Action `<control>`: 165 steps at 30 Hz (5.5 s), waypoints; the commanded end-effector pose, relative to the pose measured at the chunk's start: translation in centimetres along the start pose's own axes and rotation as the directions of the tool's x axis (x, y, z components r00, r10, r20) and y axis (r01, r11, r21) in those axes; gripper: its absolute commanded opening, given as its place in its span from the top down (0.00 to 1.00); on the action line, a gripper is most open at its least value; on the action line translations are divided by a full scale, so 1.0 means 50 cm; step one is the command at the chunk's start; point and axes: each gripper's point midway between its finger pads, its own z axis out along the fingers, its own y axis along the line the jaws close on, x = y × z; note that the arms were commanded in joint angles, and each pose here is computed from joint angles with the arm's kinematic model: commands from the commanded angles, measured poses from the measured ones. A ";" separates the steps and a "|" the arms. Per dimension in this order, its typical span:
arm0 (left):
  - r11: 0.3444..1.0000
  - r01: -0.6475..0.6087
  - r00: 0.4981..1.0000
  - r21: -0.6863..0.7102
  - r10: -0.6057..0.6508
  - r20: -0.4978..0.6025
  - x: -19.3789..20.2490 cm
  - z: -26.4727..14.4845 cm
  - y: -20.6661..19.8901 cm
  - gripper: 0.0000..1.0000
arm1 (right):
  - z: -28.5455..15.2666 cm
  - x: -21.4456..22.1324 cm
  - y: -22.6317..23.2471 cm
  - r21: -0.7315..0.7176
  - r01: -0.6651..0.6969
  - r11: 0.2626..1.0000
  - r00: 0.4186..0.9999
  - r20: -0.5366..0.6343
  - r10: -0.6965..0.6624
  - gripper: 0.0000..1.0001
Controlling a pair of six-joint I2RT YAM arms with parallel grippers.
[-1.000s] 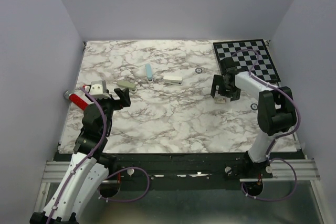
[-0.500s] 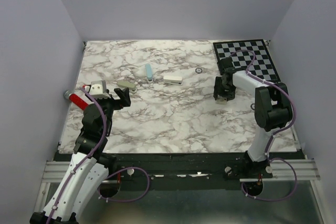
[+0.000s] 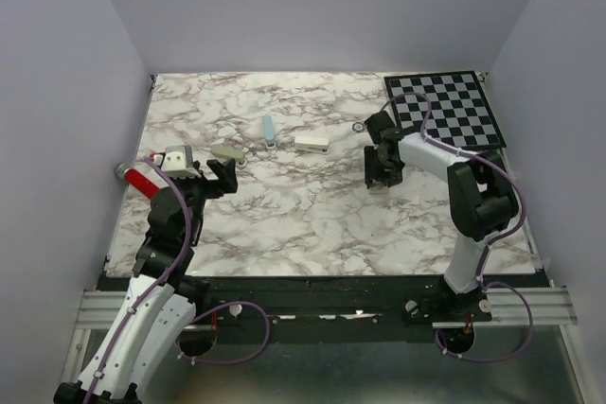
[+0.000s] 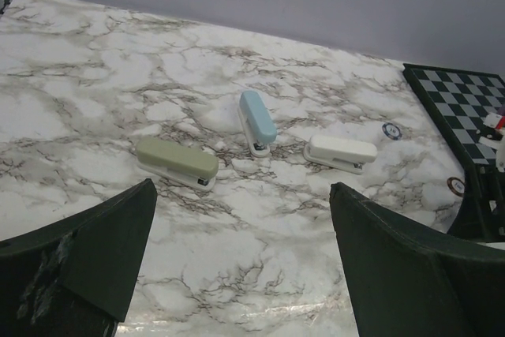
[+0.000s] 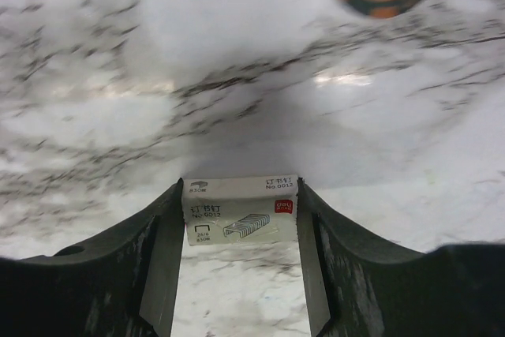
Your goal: Load the staples into the stapler
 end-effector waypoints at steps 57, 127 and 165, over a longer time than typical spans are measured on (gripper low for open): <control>0.923 0.381 0.447 -0.059 -0.239 -0.862 0.491 0.022 -0.348 0.19 | -0.053 0.138 0.206 -0.685 0.054 0.727 0.996 0.087 0.009 0.55; 0.984 0.129 0.355 -0.123 -0.162 -0.921 0.566 0.035 -0.350 0.84 | -0.056 0.164 0.215 -0.726 0.056 0.686 0.998 0.068 -0.010 0.93; 0.990 0.036 0.397 -0.133 -0.136 -0.908 0.536 0.028 -0.298 1.00 | -0.074 0.168 0.207 -0.756 0.032 0.654 0.999 0.050 0.010 0.99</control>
